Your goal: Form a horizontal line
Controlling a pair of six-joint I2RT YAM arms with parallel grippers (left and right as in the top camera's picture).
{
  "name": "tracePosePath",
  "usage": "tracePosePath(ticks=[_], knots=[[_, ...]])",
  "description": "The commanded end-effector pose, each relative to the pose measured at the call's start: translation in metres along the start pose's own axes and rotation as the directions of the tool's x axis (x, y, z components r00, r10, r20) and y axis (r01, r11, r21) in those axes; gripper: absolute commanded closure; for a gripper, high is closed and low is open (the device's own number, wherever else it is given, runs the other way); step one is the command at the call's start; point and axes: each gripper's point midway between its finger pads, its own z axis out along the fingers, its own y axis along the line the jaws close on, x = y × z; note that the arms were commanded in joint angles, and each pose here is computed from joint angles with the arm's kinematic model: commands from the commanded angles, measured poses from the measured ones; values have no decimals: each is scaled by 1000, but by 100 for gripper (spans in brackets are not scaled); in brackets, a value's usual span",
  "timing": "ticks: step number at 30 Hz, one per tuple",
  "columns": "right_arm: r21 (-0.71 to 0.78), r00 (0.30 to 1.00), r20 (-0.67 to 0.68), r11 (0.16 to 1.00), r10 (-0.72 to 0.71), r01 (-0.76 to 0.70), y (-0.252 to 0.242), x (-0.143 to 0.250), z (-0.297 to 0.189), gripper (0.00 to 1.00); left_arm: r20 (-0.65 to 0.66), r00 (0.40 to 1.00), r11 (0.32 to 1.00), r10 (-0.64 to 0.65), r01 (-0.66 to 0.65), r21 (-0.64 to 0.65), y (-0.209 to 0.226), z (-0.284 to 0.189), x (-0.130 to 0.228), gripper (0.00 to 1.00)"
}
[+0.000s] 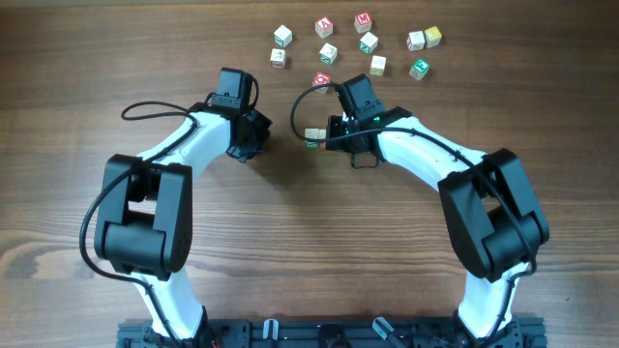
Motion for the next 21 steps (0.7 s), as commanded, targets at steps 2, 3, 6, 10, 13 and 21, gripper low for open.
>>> tracePosePath(ticks=[2,3,6,10,13,21], knots=[[49,1000,2,999,24,-25,-9,1,5,96,-7,1000,990,-8,7,-139,43,28,8,82],[85,999,9,995,49,-50,-16,1,5,95,-7,1000,990,-8,7,-139,43,28,8,82],[133,998,-9,989,68,-66,-25,8,4,95,-6,1000,991,-8,7,-137,42,28,8,82],[181,995,-66,982,76,-63,-36,23,1,95,-6,1000,991,-8,7,-136,42,28,7,82],[293,989,-53,949,138,-116,-57,29,-4,96,-6,1000,991,-8,7,-136,42,28,7,82],[477,922,137,791,363,-382,-117,18,-23,95,1,1000,990,-7,8,-139,42,28,6,78]])
